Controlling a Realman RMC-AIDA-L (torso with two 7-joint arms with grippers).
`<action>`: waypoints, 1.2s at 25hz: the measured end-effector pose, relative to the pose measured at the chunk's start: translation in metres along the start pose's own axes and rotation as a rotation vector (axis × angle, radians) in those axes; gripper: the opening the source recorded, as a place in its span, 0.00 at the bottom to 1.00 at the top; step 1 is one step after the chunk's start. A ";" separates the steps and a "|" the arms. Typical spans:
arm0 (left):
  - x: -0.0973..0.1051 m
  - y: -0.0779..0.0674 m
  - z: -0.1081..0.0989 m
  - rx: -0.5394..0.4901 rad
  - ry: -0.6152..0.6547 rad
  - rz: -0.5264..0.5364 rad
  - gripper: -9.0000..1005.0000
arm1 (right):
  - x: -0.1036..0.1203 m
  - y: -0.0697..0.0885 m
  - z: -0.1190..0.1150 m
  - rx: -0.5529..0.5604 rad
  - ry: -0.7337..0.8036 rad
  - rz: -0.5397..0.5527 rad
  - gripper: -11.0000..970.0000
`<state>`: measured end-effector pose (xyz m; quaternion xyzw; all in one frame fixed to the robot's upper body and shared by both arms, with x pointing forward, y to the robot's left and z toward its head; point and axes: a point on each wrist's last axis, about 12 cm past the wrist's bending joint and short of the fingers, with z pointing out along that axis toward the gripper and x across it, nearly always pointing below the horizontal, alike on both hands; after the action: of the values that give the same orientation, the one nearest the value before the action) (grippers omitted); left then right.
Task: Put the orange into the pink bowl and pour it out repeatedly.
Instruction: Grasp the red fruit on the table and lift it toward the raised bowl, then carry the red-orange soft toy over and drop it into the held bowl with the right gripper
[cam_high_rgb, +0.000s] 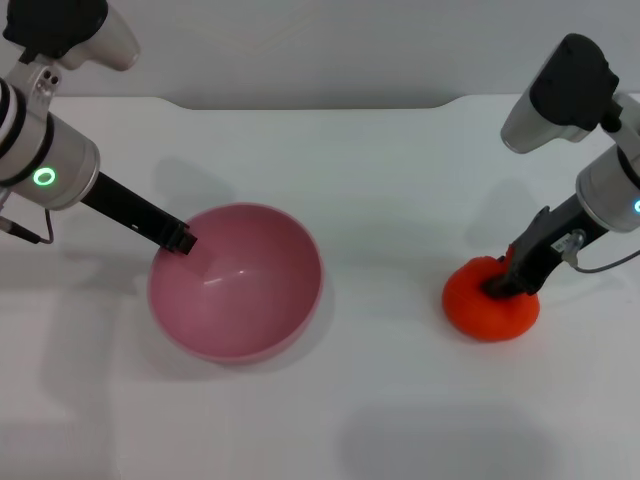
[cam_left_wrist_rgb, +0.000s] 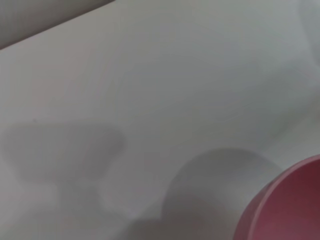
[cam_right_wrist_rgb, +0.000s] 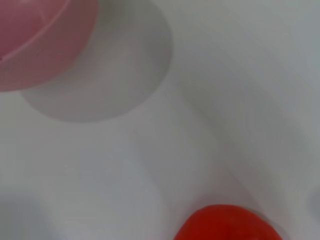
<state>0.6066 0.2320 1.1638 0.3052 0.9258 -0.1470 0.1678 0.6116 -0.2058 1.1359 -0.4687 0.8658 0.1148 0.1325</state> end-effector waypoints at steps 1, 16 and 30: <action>0.000 0.000 0.000 -0.001 -0.001 0.001 0.05 | 0.000 0.000 0.000 0.001 -0.001 -0.001 0.36; -0.003 0.000 -0.002 -0.005 -0.005 0.013 0.05 | -0.035 0.001 -0.076 0.255 -0.282 0.009 0.16; -0.016 -0.011 0.000 0.011 0.001 0.043 0.05 | -0.096 0.084 -0.104 0.123 -0.501 -0.340 0.10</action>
<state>0.6118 0.2159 1.1720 0.3262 0.9182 -0.1483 0.1688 0.5783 -0.1192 1.2722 -0.5550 0.7208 0.1503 0.3872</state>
